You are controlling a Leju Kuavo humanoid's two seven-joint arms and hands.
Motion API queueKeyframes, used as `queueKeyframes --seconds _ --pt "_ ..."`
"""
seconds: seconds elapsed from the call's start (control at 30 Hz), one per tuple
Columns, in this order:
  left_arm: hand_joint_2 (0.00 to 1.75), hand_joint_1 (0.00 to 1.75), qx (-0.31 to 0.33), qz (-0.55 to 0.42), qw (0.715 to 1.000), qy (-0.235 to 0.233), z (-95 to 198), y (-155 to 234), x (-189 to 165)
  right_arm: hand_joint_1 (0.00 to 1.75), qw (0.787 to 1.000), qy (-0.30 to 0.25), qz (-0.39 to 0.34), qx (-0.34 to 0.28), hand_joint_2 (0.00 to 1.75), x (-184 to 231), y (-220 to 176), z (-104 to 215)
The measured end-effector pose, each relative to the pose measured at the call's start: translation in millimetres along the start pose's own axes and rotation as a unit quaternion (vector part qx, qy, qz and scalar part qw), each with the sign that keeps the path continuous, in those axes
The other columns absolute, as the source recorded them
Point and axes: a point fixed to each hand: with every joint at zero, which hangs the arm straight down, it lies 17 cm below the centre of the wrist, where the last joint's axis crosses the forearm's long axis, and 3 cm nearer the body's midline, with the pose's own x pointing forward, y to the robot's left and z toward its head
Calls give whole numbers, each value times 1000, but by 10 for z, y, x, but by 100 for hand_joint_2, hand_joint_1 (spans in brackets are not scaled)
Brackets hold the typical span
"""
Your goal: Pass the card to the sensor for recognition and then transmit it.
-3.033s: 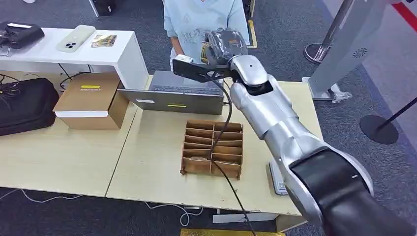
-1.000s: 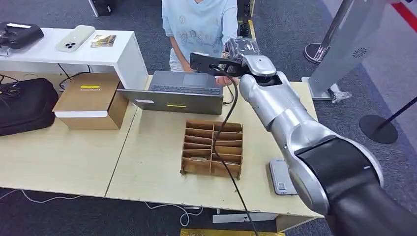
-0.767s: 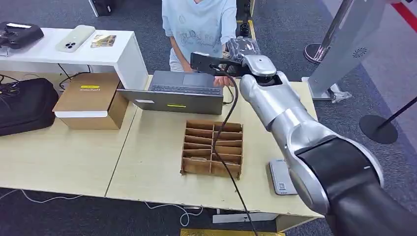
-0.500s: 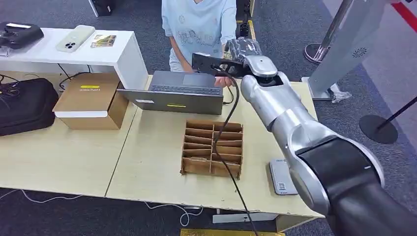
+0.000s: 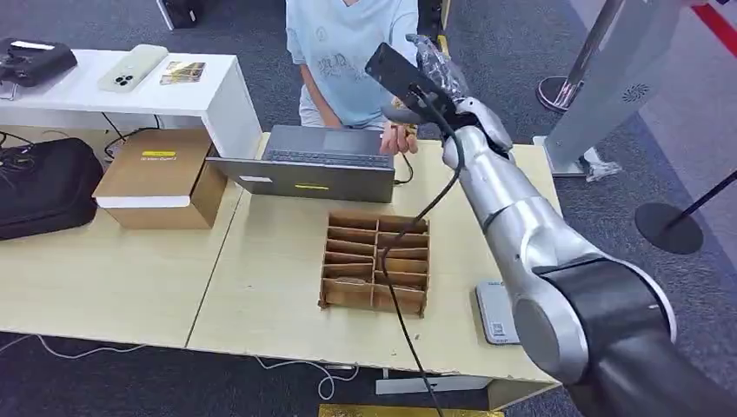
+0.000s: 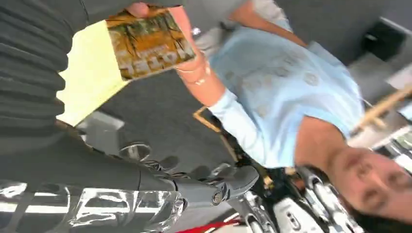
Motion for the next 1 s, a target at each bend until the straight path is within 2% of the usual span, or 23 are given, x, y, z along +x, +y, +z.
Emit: queueKeyframes --seconds 0.07,0.13,0.23,0.4,0.53,0.83,1.0 --pt "0 0 2 0 1000 1 -2 -1 0 0 995 -44 -85 -3 175 153 -9 35" --pt "0 0 2 0 1000 1 -5 -13 1 0 981 -81 -174 -8 175 259 -31 99" --pt "0 0 1 0 1000 2 -7 -51 -11 0 940 -132 -315 -5 175 376 -50 268" --pt "0 0 -1 0 1000 6 -10 -109 -38 0 883 -170 -437 -28 175 357 -95 557" --pt "0 0 -5 2 1000 13 -13 -190 -73 0 844 -191 -499 -39 175 308 -66 874" --pt "0 0 0 13 1000 23 -23 -309 -118 0 812 -215 -543 -15 175 252 275 1678" --pt "0 0 20 23 999 39 -23 -278 -240 0 840 -191 -507 -32 175 82 455 2013"
